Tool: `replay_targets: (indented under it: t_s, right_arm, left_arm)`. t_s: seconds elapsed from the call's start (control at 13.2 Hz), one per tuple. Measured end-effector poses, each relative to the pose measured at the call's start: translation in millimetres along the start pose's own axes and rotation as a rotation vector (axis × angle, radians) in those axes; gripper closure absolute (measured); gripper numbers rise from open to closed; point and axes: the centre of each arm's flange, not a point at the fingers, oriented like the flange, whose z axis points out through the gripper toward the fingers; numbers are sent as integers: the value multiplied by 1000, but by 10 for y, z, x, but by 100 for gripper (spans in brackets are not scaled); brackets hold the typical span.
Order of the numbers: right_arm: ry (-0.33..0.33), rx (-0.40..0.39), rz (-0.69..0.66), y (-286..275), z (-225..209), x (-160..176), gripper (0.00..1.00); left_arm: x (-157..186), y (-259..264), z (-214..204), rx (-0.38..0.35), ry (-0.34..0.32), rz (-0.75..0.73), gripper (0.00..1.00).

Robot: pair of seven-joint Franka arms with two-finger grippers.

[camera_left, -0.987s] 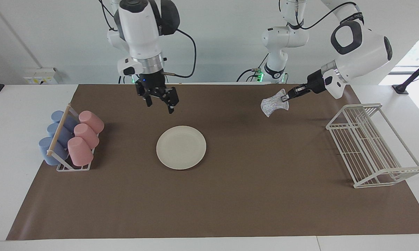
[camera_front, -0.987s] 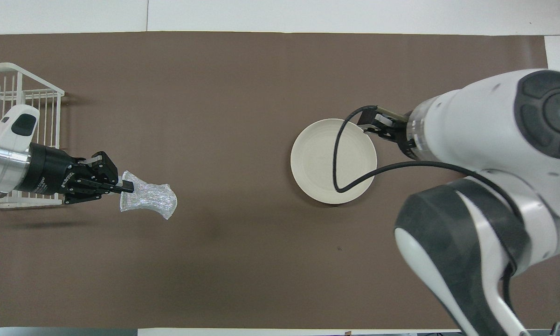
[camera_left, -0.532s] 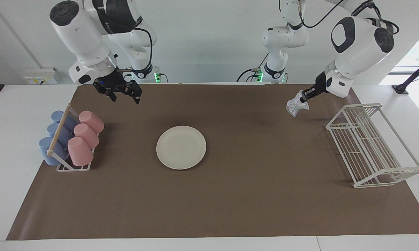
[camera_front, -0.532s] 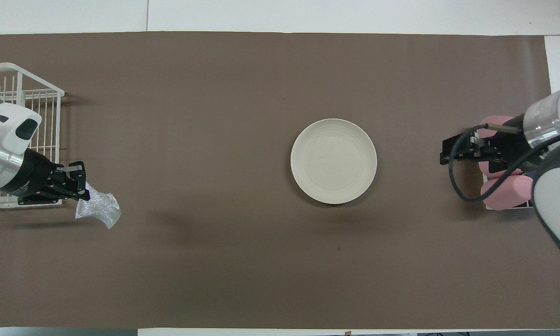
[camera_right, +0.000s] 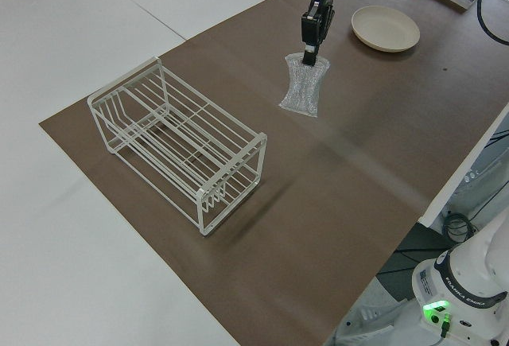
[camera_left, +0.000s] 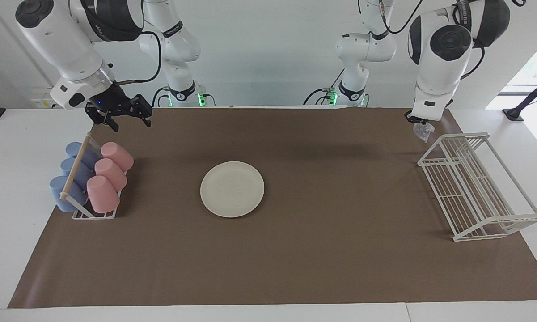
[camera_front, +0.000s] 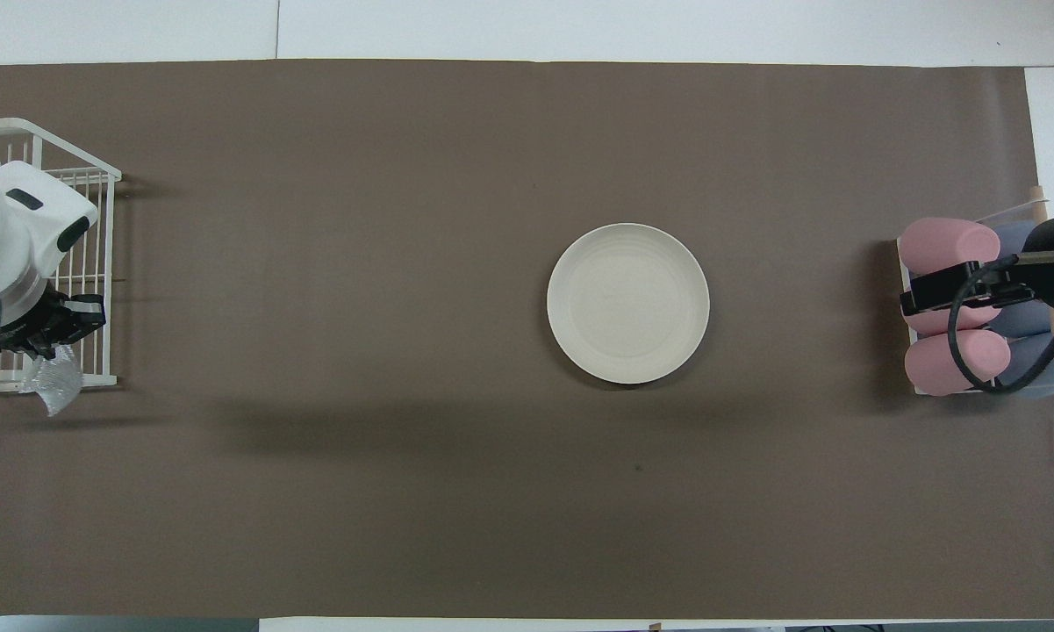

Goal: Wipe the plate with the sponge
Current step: 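Lower the sponge into the wire basket and open the left gripper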

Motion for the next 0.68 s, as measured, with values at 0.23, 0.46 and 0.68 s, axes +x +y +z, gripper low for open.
replay_targets:
  t_s: [0.23,0.46,0.68]
  right_arm:
    - [33,-70,-75,-221,-150,74,0]
    - [44,-157,-172,-601,-214,197,0]
    - [14,-156,-123,-558,-143,200,0]
  left_arm:
    - [75,-89,-103,199,105,-5,96]
    - [313,-21,1,356,180,19,96]
    - [666,174,259,487,259,78,96]
